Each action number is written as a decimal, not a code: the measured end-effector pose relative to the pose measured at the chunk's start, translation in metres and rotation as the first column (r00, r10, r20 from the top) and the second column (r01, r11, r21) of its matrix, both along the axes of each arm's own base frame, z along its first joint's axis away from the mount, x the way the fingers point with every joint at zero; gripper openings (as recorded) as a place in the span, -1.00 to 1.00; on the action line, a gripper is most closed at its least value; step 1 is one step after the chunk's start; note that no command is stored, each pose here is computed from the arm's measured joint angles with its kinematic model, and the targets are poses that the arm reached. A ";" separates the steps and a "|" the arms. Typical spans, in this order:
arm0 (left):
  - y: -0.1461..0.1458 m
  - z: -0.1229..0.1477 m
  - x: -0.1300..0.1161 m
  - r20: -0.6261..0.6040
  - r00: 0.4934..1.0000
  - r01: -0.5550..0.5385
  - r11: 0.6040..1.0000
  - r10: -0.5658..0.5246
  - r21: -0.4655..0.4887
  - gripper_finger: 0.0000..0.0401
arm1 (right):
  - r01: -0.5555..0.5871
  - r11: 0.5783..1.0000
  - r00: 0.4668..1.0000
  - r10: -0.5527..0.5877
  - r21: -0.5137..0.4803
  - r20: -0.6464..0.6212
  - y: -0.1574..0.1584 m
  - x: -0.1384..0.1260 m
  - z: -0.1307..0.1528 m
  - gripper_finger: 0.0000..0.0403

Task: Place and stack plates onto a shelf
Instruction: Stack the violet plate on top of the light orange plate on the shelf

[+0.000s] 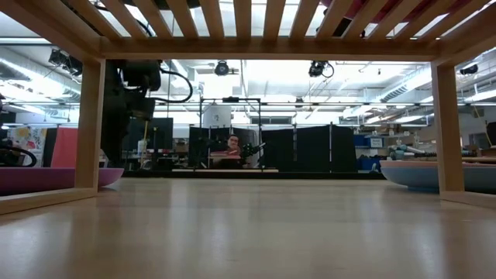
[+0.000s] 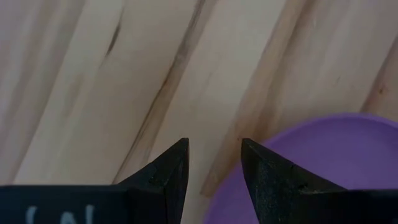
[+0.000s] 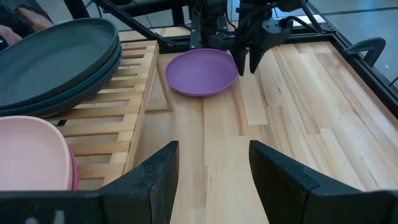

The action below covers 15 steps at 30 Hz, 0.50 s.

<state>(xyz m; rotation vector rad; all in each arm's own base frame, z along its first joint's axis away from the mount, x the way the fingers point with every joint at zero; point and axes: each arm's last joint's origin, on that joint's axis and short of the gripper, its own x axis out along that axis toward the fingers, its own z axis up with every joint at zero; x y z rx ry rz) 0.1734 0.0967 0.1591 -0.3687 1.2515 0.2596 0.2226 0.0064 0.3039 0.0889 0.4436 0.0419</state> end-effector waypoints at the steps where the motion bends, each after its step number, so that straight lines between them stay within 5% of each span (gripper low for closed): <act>1: 0.000 0.000 0.000 0.001 1.000 0.009 1.000 -0.009 0.001 -0.24 | 0.000 1.000 1.000 0.000 0.000 0.000 0.000 0.000 0.000 -0.01; 15: -0.004 -0.004 0.002 -0.013 0.991 0.134 0.991 -0.134 -0.010 -0.24 | 0.000 1.000 1.000 0.000 0.000 -0.001 0.000 0.000 0.000 -0.01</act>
